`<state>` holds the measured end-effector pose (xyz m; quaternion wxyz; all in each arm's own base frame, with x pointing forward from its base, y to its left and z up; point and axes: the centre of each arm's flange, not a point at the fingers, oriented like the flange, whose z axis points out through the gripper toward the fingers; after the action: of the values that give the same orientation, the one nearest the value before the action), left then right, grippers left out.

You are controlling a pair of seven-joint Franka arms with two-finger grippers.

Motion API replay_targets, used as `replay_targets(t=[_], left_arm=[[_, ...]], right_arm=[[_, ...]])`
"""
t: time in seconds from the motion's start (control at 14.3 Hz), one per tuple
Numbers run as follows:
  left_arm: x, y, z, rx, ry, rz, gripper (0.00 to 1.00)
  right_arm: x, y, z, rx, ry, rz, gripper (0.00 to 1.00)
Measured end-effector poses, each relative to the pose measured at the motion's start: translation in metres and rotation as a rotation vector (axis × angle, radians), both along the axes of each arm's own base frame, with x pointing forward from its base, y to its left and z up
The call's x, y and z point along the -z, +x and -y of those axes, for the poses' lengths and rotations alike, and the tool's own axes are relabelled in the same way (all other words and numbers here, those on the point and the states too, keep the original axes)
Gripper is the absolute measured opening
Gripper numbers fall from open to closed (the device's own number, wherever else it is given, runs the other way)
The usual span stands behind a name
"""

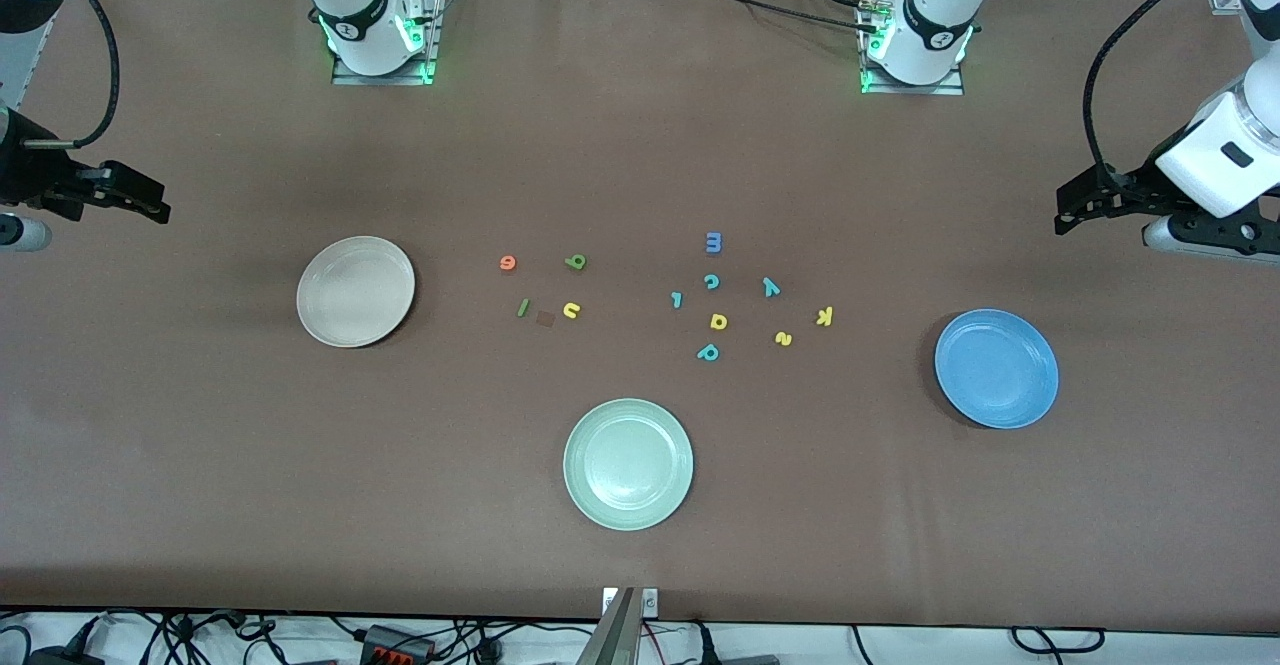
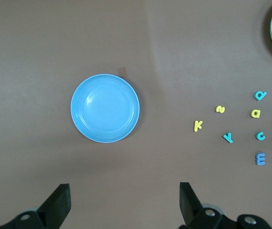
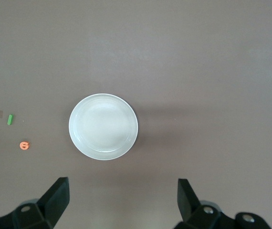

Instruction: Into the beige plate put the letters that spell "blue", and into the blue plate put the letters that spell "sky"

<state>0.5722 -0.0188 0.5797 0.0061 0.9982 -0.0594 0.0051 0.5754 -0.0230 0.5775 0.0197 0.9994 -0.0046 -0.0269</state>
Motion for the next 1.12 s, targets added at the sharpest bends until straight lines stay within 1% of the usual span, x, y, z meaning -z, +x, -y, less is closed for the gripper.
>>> replay_targets(t=[0.42,0.63,0.7,0.77,0.91,1.12], left_arm=[[-0.002,0.000,0.004,0.007,0.000,0.004,1.00],[-0.002,0.000,0.006,0.011,0.000,0.002,1.00],[-0.001,-0.001,0.010,0.018,0.000,-0.007,1.00],[0.004,-0.003,0.014,0.025,0.001,-0.034,1.00],[0.024,-0.005,0.016,0.030,0.003,-0.121,1.00],[0.066,0.004,0.016,0.030,0.005,-0.229,1.00]], right_arm=[[0.002,0.000,-0.001,-0.001,0.000,-0.005,1.00],[0.013,0.001,-0.012,-0.021,0.000,-0.026,1.00],[0.019,0.003,-0.019,-0.033,0.000,-0.037,1.00],[0.026,0.005,-0.028,-0.048,-0.001,-0.050,1.00],[0.044,0.009,-0.050,-0.083,-0.003,-0.081,1.00],[0.072,0.016,-0.080,-0.131,-0.008,-0.124,1.00]])
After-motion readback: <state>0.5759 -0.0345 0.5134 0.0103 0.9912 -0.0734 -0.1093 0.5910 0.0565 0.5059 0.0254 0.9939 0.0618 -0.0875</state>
